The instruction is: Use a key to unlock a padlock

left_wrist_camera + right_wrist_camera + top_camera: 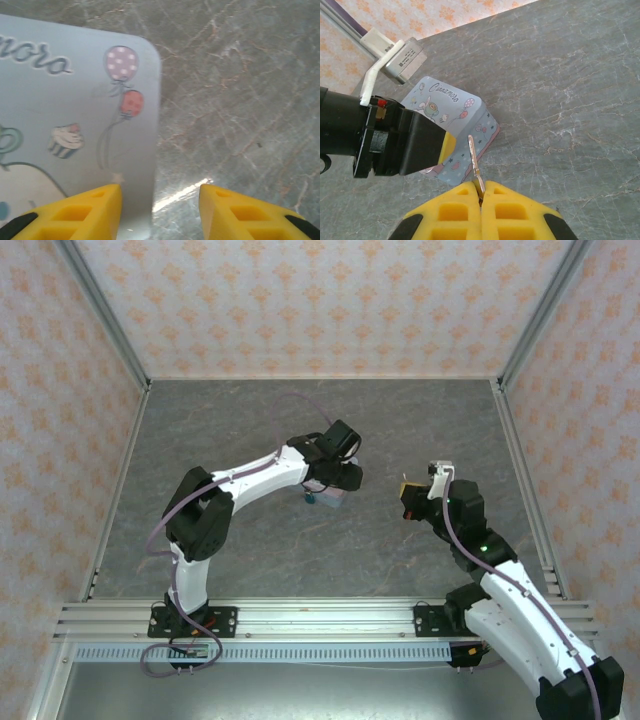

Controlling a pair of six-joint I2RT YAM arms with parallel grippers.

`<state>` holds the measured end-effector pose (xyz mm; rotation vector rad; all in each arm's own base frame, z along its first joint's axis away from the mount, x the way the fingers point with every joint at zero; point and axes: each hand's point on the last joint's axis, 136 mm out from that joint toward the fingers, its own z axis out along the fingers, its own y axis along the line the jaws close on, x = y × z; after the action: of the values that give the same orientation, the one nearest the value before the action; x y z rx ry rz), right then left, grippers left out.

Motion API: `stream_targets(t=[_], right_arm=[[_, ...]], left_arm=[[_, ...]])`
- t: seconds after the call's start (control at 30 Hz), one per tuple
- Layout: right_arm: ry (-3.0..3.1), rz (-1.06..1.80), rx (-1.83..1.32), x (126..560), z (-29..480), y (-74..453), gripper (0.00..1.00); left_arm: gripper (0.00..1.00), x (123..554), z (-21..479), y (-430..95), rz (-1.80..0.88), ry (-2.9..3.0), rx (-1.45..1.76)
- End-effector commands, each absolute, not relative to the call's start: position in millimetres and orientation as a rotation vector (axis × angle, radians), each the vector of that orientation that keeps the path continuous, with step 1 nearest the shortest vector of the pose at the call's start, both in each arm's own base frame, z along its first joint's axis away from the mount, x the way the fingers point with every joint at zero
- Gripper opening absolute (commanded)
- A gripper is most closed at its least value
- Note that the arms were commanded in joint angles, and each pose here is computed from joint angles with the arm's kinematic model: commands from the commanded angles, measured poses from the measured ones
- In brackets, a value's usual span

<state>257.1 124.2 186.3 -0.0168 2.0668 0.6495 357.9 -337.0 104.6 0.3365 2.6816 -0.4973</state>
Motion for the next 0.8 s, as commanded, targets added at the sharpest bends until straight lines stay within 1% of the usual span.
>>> stream_targets(t=[0.0,0.17,0.33,0.4,0.47,0.5,0.63,0.77], right_arm=[[2.096,0.634,0.015,260.1,186.4,121.2,0.00],[2.120,0.725,-0.074,262.0,193.2,141.0,0.00],[2.079,0.817,-0.063,273.2,201.5,154.3,0.00],[2.080,0.860,-0.022,279.7,201.5,159.2,0.00],[2.095,0.917,0.007,286.4,199.6,166.9,0.00],[2.109,0.940,0.022,289.5,197.8,170.4,0.00],[2.204,1.033,0.069,302.3,186.3,190.9,0.00],[2.282,1.084,0.032,313.5,175.2,220.7,0.00]], left_arm=[[0.47,364.0,137.3,-345.7,-0.586,2.580,0.287],[0.58,373.6,194.5,-325.3,-0.524,2.404,0.267],[0.66,369.8,223.9,-290.5,-0.458,2.282,0.201],[0.71,364.5,228.7,-274.5,-0.454,2.240,0.161],[0.79,358.0,227.2,-256.6,-0.473,2.213,0.106],[0.80,355.8,223.2,-248.9,-0.489,2.214,0.080],[0.83,347.0,196.3,-217.6,-0.586,2.248,-0.050],[0.84,337.5,164.2,-203.4,-0.682,2.303,-0.092]])
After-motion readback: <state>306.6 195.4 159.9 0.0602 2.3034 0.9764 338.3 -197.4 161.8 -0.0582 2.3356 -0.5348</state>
